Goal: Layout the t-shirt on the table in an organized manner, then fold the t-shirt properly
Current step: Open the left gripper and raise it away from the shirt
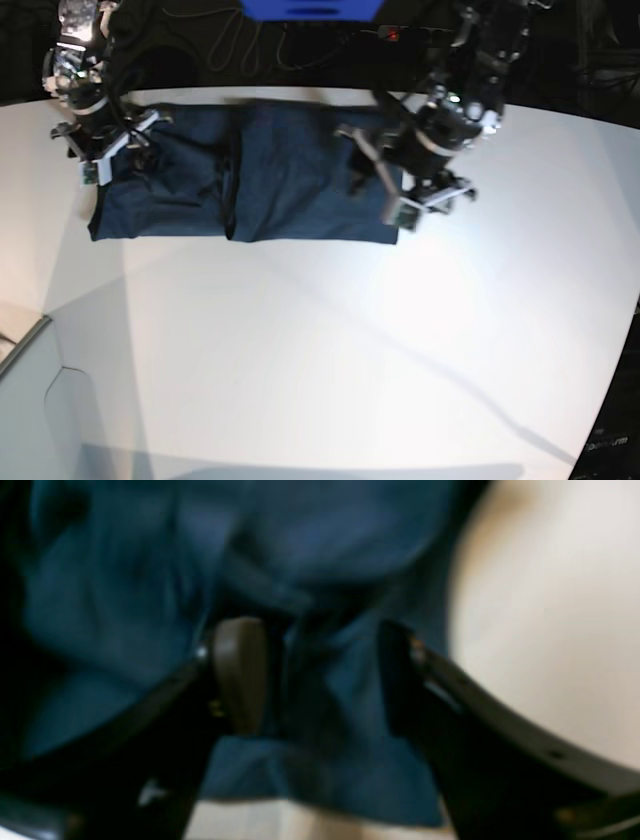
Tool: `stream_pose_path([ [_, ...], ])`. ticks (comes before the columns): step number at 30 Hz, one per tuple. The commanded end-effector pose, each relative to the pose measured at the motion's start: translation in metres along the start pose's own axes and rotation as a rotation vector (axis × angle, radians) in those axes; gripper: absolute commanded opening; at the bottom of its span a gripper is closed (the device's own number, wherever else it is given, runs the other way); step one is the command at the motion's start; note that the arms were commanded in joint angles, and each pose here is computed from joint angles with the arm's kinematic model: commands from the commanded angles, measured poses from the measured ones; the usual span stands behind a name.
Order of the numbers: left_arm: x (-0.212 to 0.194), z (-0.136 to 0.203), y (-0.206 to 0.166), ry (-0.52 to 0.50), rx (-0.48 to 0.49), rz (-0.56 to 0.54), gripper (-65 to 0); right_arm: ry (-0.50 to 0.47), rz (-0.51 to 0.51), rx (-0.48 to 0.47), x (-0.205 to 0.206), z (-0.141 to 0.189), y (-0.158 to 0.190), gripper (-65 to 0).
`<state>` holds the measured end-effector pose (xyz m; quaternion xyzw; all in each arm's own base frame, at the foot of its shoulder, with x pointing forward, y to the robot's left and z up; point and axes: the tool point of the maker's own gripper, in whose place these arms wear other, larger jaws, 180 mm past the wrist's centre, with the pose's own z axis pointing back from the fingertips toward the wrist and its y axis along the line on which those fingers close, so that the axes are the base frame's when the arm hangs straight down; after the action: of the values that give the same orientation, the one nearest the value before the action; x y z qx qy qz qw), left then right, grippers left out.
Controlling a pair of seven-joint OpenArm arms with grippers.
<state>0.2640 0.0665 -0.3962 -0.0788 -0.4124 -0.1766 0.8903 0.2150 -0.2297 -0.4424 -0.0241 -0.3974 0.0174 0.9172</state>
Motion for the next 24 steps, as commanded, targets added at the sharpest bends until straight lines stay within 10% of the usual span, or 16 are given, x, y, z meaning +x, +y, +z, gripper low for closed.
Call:
stream_pose_path([
  [1, 0.014, 0.003, 0.013, -0.054, 0.033, 0.018, -26.9, -0.050, -0.009, -0.016, 0.016, 0.001, -0.005, -24.1],
  [10, -0.004, 0.023, 0.084, -0.032, 0.219, 0.105, -26.7, -0.054, -0.041, -0.030, 0.025, -0.019, -0.018, -21.5],
  [24, -0.006, 0.034, 0.111, -0.073, 0.229, 0.288, -26.8, 0.000, -0.049, -0.034, 0.009, -0.031, -0.031, -21.5],
])
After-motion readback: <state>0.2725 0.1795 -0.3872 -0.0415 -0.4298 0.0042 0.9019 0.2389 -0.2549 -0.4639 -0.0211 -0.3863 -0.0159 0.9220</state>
